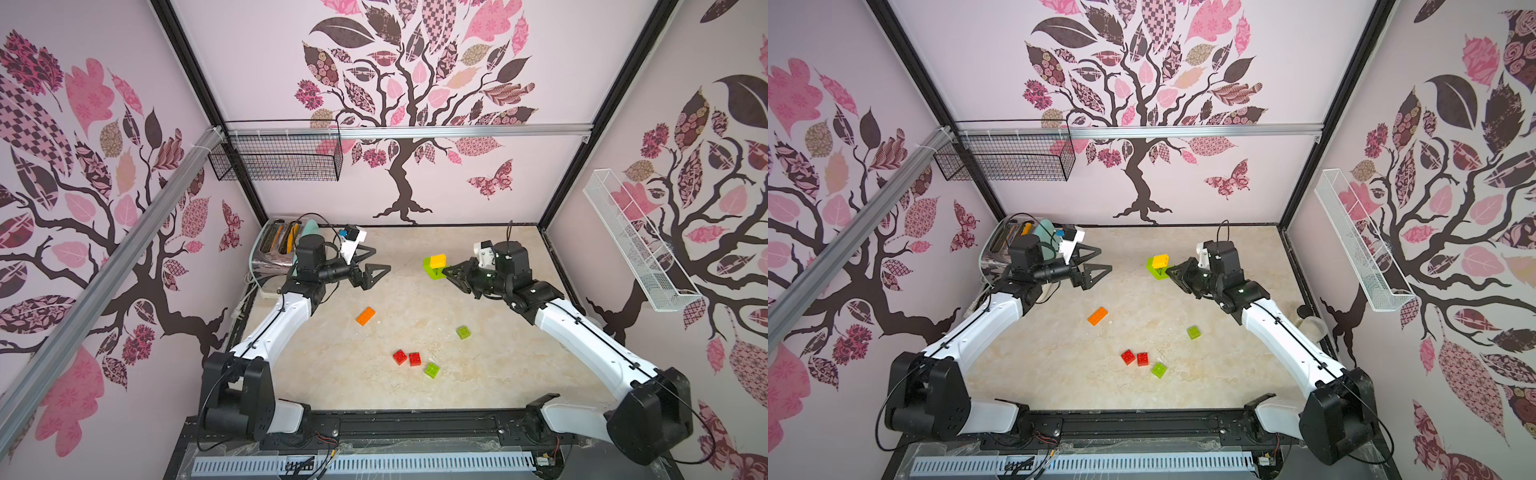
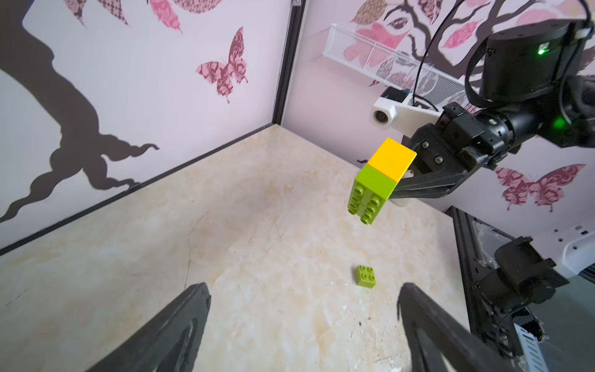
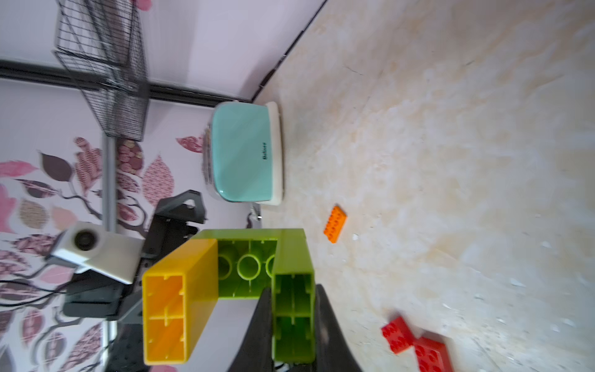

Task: Assemble a giraffe with lego
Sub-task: Adjust the lego brick at the center of the board.

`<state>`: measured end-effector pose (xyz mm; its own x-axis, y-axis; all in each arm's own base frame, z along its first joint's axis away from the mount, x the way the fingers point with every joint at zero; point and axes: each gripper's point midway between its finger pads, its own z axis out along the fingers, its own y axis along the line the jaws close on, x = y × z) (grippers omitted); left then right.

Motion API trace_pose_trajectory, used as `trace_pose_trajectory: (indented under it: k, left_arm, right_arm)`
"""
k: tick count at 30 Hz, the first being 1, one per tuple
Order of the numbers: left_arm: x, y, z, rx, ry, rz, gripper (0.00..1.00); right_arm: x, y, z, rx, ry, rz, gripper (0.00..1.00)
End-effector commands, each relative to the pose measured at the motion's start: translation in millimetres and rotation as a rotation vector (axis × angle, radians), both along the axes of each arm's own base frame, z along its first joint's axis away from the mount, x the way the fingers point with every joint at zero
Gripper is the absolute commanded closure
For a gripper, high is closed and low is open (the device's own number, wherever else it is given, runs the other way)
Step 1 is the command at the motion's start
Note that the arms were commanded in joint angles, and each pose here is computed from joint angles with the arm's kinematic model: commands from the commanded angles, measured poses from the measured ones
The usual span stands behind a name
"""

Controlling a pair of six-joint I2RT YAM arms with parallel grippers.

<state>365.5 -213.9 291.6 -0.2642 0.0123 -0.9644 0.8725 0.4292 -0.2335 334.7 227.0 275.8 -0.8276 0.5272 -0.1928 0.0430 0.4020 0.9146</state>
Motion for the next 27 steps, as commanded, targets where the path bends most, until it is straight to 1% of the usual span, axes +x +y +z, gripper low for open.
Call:
trace_pose_trajectory:
  k: [1, 3, 6, 9, 12, 15, 17, 22, 27]
  left_arm:
    - [-2.1, -9.7, 44.9, -0.136, -0.126, -0.089, 0.06]
    - [0.8, -14.5, 47.1, -0.144, -0.129, -0.117, 0.09]
    - [-2.6, -23.1, 50.1, -0.144, -0.131, -0.178, 0.1]
    - [-3.8, -33.0, 52.2, -0.154, -0.114, -0.202, 0.12]
    - [-9.1, -41.3, 60.8, -0.158, -0.131, -0.237, 0.13]
    - [-14.7, -50.1, 65.6, -0.151, -0.148, -0.292, 0.17]
    - [-15.9, -54.3, 67.0, -0.15, -0.134, -0.308, 0.2]
    - [-29.5, -65.9, 73.3, -0.152, -0.137, -0.364, 0.24]
    - [-32.8, -74.6, 76.0, -0.144, -0.12, -0.393, 0.33]
  right_arm:
    - [-3.9, 21.2, 63.8, 0.291, -0.016, 0.07, 1.0]
    - [-3.9, 27.0, 70.9, 0.377, 0.034, 0.091, 1.0]
    - [-5.5, 32.5, 82.6, 0.474, 0.065, 0.124, 1.0]
    - [-9.9, 34.1, 82.3, 0.475, 0.087, 0.134, 1.0]
    - [-13.2, 33.9, 83.2, 0.483, 0.097, 0.143, 1.0]
    - [-16.1, 38.4, 81.3, 0.475, 0.101, 0.163, 1.0]
    - [-17.0, 40.5, 76.3, 0.477, 0.119, 0.159, 1.0]
    - [-19.8, 45.5, 73.0, 0.47, 0.12, 0.177, 1.0]
    - [-21.5, 50.2, 66.2, 0.484, 0.141, 0.184, 1.0]
